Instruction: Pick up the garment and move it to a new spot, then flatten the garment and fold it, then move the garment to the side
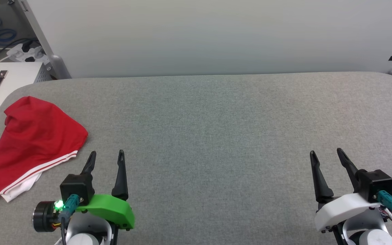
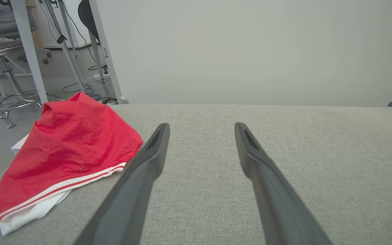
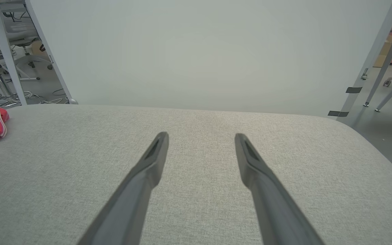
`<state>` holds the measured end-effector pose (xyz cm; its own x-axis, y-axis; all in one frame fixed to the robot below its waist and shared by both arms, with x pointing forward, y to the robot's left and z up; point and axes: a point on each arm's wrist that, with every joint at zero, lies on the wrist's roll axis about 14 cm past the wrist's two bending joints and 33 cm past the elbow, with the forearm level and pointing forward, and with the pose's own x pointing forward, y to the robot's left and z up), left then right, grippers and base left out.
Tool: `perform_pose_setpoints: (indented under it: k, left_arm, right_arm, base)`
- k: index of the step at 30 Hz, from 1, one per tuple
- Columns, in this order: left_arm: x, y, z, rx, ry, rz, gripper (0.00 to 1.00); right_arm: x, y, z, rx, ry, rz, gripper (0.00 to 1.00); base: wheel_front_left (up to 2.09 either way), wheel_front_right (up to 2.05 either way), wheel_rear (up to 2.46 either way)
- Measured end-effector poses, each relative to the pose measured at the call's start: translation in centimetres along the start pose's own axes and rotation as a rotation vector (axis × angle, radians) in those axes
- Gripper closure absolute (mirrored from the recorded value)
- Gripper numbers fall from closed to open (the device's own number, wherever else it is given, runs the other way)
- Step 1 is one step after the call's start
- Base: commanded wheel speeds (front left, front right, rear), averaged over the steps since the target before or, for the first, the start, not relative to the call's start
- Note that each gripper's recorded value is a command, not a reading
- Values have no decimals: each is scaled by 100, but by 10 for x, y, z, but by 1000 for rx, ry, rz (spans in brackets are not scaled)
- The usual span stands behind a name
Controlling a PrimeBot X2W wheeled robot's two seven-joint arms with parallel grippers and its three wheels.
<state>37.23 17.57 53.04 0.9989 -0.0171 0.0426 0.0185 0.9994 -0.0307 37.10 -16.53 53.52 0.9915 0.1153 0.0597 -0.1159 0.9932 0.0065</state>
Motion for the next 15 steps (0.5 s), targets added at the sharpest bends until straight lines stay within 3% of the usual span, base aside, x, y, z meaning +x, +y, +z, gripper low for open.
perform_pose_setpoints:
  k: [15]
  left_arm:
    - [1, -1, 13, -25, -59, -9, 0]
  right_arm:
    - [2, 0, 16, 19, -71, 0, 0]
  base:
    - [0, 0, 0]
